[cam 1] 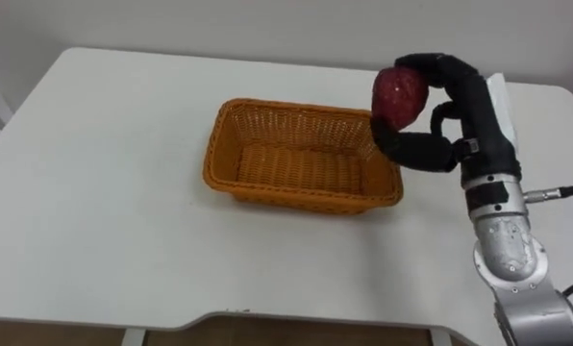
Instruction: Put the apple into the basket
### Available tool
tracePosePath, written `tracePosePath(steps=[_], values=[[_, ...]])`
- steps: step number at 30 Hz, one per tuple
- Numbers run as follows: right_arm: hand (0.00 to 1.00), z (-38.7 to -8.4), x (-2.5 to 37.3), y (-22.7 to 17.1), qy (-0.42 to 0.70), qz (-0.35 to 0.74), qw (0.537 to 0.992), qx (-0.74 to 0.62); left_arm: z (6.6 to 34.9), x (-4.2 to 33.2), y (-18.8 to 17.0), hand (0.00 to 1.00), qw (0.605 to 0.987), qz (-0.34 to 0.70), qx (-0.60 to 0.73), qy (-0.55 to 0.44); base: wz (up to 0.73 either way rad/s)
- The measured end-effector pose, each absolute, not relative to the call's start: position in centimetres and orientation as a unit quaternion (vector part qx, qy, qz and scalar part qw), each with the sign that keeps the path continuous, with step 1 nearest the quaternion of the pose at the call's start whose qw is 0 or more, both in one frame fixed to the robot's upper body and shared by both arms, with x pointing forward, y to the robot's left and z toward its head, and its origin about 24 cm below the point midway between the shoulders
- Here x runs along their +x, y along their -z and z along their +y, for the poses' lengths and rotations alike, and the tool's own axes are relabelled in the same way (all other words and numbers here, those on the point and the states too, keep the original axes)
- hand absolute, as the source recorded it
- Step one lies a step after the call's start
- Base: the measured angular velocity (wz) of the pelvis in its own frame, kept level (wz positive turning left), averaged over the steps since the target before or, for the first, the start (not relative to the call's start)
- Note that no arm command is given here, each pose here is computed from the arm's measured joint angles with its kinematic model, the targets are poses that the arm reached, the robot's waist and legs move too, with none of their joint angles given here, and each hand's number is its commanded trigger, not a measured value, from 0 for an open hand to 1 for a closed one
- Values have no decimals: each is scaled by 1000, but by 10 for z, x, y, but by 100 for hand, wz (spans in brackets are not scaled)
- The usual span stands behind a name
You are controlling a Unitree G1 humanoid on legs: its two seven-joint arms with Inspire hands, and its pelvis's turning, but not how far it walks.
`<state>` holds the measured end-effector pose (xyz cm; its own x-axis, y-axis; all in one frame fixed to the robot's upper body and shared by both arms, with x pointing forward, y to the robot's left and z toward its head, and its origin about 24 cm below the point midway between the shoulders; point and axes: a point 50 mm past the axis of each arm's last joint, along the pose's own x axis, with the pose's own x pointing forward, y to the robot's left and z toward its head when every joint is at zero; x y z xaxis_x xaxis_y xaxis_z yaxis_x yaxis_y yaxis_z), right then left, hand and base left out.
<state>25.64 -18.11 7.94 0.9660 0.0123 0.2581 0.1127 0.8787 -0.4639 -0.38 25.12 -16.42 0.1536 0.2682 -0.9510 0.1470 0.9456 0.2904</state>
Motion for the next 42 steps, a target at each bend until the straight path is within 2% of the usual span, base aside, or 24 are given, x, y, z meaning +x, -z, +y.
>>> tracePosePath(steps=[13,26,29,36,42], values=[[0,-150,262,-81,-64,-134,957,-249,251,0,164,0,743,648,164,-36,6],[0,-157,262,-80,-56,-124,956,-260,251,1,164,0,744,647,165,-37,0],[0,-169,264,-84,-25,-127,961,-245,252,-1,164,0,743,648,164,-42,0],[0,-221,263,-104,143,-155,950,-232,255,-12,162,0,735,655,167,-60,-3],[0,-277,244,-114,311,-169,909,-219,260,-22,160,0,731,659,153,-87,-3]])
